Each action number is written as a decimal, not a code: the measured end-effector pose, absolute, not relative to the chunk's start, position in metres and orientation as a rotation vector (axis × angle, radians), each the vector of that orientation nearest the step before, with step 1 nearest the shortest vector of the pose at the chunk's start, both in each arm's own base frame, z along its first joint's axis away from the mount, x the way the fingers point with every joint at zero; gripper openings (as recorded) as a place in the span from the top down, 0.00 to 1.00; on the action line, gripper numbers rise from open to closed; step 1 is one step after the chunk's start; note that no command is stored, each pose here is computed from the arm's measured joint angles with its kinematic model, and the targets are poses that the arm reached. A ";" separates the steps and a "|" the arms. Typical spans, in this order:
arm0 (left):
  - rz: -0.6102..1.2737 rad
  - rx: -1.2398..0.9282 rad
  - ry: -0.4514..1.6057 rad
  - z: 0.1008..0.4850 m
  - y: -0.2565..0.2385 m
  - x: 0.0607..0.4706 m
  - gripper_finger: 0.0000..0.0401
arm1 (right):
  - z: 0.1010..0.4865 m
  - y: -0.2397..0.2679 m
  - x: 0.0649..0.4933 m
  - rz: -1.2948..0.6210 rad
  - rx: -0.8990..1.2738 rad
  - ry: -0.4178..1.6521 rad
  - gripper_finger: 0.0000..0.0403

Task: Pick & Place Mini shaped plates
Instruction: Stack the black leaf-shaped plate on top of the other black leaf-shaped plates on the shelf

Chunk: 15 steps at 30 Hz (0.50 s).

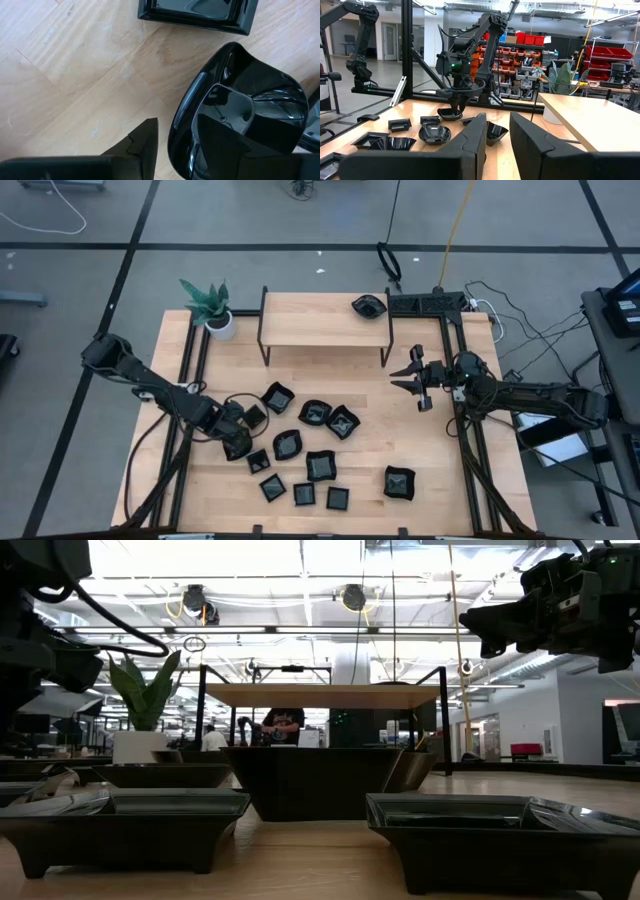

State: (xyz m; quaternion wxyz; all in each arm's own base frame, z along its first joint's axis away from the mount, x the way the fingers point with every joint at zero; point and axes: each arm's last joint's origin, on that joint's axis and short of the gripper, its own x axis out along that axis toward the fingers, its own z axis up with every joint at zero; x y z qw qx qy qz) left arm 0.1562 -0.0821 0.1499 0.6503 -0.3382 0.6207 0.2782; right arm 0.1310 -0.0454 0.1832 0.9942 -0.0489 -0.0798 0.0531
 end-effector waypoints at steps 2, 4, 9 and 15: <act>0.632 -0.768 1.410 0.150 -0.082 0.156 0.67 | 0.183 -0.045 0.131 0.106 -0.098 -0.160 0.82; 0.631 -0.768 1.410 0.150 -0.082 0.156 0.70 | 0.183 -0.045 0.131 0.107 -0.098 -0.160 0.82; 0.630 -0.768 1.410 0.150 -0.082 0.156 0.83 | 0.183 -0.045 0.131 0.107 -0.098 -0.160 0.82; 0.595 -0.737 1.416 0.151 -0.082 0.157 0.98 | 0.183 -0.045 0.131 0.107 -0.098 -0.160 0.82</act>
